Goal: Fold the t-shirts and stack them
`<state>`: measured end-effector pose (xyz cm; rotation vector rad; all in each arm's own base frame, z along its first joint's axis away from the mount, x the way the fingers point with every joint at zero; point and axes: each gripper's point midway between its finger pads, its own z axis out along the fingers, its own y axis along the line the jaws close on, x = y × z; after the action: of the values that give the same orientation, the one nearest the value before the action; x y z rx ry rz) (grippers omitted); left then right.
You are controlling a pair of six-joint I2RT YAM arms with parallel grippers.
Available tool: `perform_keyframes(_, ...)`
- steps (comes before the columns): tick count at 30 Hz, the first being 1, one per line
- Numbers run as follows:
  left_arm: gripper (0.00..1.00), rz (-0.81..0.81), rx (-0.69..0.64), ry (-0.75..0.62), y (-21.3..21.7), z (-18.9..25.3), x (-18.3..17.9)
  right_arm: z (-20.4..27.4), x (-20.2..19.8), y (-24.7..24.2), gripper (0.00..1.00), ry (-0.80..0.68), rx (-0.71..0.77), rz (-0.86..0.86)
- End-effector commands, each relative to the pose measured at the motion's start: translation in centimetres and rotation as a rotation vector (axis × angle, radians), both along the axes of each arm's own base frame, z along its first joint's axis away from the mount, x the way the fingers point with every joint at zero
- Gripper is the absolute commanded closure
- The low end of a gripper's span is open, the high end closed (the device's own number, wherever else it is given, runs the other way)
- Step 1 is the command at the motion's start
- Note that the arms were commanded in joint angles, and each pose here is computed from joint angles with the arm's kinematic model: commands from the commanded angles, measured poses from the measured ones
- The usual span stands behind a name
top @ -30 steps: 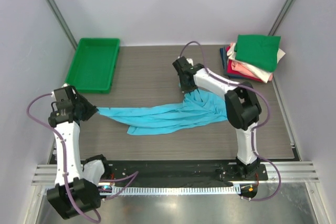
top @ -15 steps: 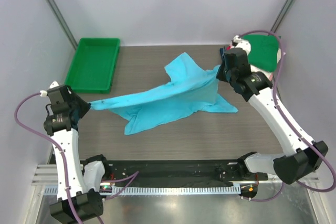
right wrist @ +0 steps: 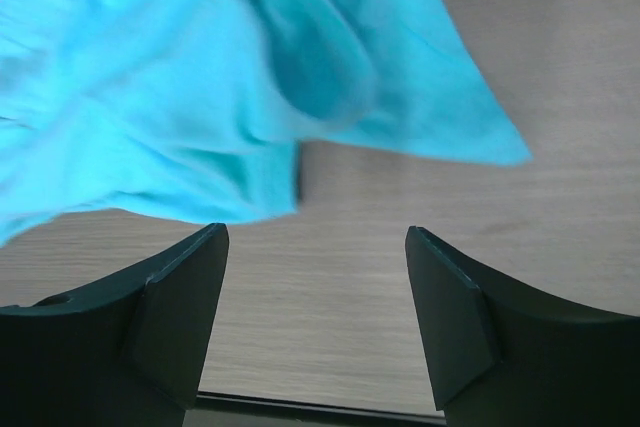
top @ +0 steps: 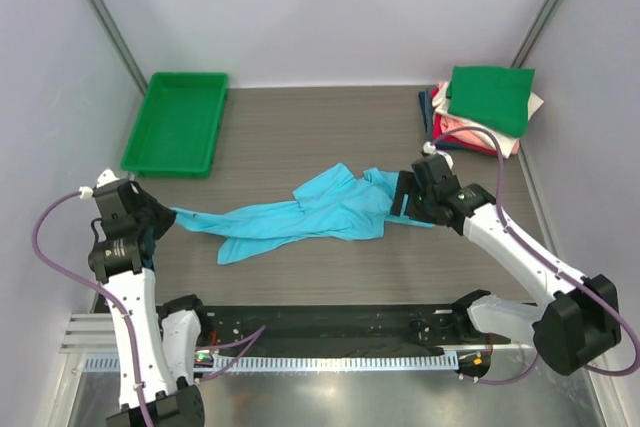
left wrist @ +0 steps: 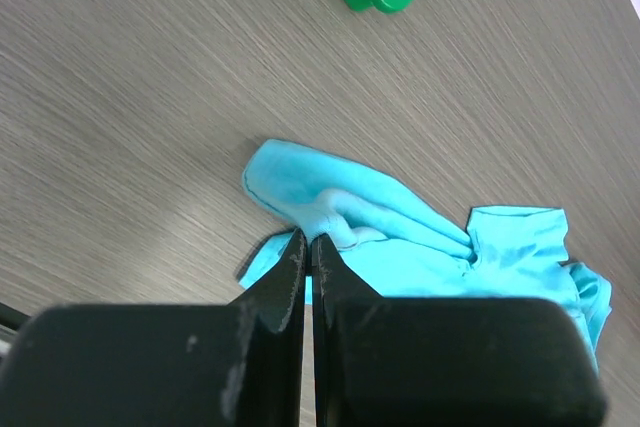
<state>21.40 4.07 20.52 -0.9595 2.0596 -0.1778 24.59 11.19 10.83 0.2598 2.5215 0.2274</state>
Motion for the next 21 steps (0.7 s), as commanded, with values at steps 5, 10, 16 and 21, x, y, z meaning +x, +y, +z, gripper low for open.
perform_keyframes(5,1.00,-0.045,-0.005,-0.016,-0.2,-0.3,1.1,6.4,9.5,8.8,0.23,-0.163,0.074,0.160)
perform_keyframes(10,1.00,-0.049,-0.005,-0.026,-0.3,-0.2,1.3,2.6,15.4,11.8,0.24,-0.125,-0.038,0.248)
perform_keyframes(16,1.00,-0.057,-0.017,-0.017,-0.4,-0.4,1.5,-2.9,20.4,14.3,0.30,-0.072,-0.120,0.319)
perform_keyframes(21,1.00,-0.057,-0.020,-0.011,-0.4,-0.6,1.5,-5.3,22.0,14.8,0.32,-0.051,-0.160,0.331)
